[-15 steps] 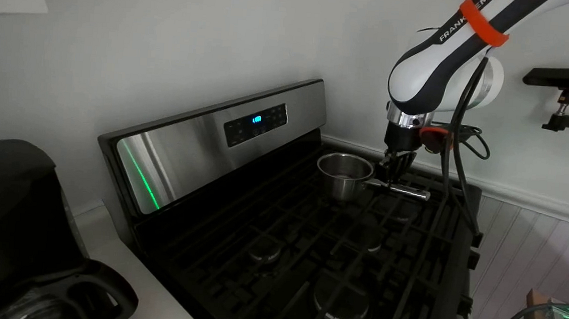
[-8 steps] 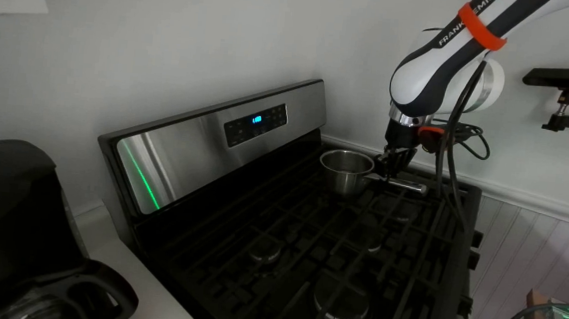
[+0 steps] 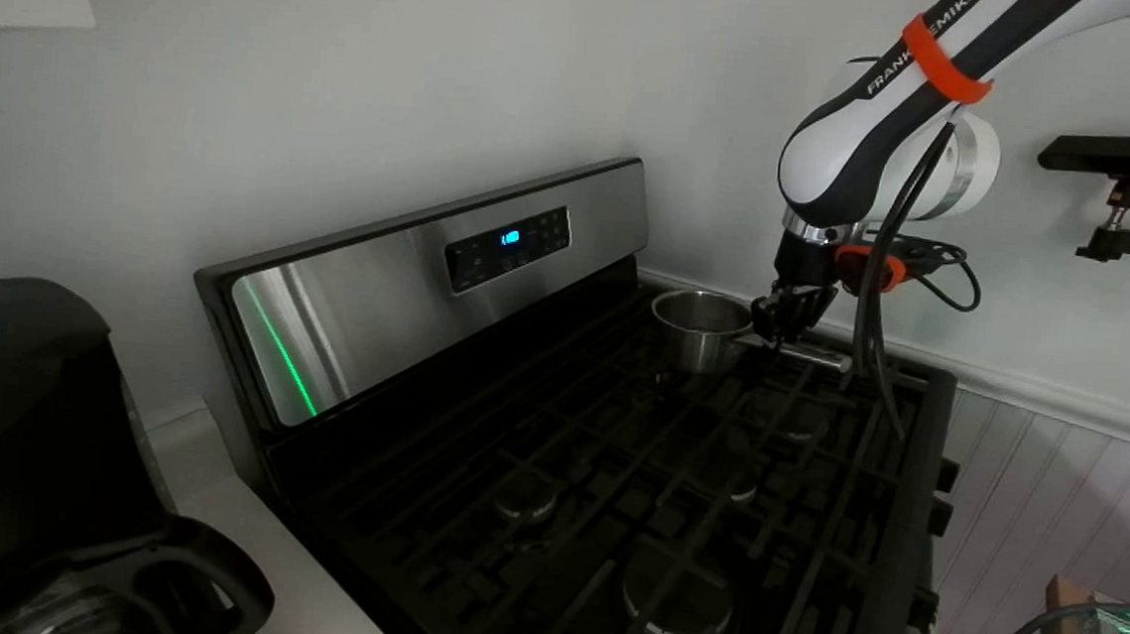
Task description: Move the pot to the right top plate
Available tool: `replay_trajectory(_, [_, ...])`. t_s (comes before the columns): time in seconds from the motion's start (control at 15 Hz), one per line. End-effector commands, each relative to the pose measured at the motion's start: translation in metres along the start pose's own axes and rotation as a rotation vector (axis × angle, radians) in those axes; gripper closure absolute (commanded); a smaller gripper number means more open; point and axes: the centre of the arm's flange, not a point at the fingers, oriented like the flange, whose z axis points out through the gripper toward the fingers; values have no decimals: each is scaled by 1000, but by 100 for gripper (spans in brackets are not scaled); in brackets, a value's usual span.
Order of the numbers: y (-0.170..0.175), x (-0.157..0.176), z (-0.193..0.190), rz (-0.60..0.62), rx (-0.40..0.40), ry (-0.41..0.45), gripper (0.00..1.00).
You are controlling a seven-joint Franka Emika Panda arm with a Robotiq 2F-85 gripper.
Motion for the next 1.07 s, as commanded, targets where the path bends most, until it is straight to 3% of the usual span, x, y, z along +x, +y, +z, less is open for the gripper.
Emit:
replay_trajectory(0.0, [17,13,3,5,-4,-1,93])
replay_trajectory(0.73, [11,10,2,-85,36,-25,93])
replay_trajectory(0.8, [11,9,3,-87,36,-29,64])
replay_trajectory(0.87, [11,9,2,-82,31,-30,44])
replay_trajectory(1.0, [12,9,-2,-78,29,-26,31])
